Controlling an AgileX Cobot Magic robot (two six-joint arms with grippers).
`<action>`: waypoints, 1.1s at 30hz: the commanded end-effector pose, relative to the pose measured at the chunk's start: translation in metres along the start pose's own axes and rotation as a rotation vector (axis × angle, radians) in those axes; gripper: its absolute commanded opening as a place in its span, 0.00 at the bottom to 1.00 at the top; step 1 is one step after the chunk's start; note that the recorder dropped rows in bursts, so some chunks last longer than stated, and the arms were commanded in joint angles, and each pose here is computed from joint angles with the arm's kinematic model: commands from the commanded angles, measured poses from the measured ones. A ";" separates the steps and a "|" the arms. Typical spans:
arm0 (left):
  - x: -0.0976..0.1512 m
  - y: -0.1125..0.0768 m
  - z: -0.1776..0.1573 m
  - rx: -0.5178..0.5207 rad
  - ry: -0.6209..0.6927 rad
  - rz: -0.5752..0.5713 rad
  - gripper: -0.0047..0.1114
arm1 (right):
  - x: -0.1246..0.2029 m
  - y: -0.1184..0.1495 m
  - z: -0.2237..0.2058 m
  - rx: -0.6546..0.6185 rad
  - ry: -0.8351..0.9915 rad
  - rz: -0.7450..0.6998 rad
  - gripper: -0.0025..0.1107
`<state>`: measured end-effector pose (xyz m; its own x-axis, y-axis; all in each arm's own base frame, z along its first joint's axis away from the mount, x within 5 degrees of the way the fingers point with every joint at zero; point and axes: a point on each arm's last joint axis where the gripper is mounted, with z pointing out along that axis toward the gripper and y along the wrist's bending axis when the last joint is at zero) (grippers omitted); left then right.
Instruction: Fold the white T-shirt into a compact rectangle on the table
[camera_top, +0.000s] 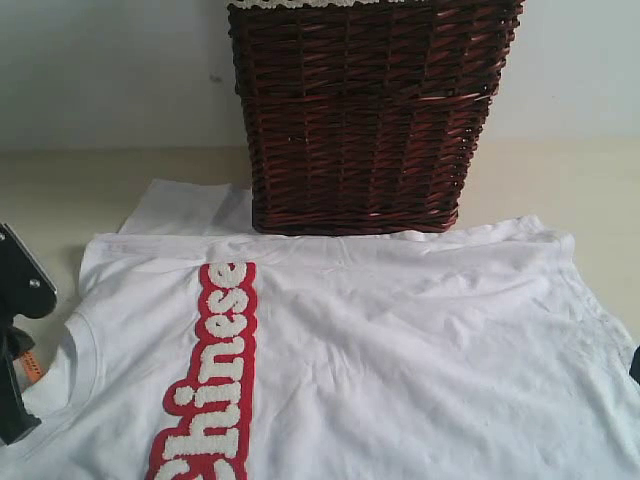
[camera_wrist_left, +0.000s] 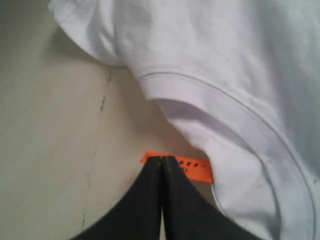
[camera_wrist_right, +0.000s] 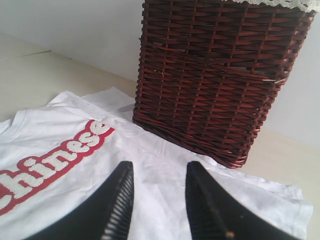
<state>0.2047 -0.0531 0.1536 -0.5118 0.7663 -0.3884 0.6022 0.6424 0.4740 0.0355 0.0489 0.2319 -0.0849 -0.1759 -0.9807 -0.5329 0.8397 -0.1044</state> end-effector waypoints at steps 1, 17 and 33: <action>-0.003 0.003 -0.012 -0.003 -0.050 -0.131 0.06 | 0.001 0.000 0.001 0.002 0.004 0.005 0.33; -0.043 -0.001 -0.109 0.231 -0.777 -0.324 0.05 | 0.001 0.000 0.001 0.002 0.004 0.005 0.33; -0.041 -0.028 -0.107 0.448 -0.727 0.034 0.05 | 0.001 0.000 0.001 0.002 0.004 0.005 0.33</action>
<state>0.1382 -0.1007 0.2425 -0.0364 0.5018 -0.8642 0.8643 0.4498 0.2249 0.0355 0.0489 0.2319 -0.0849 -0.1759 -0.9807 -0.5329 0.8397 -0.1044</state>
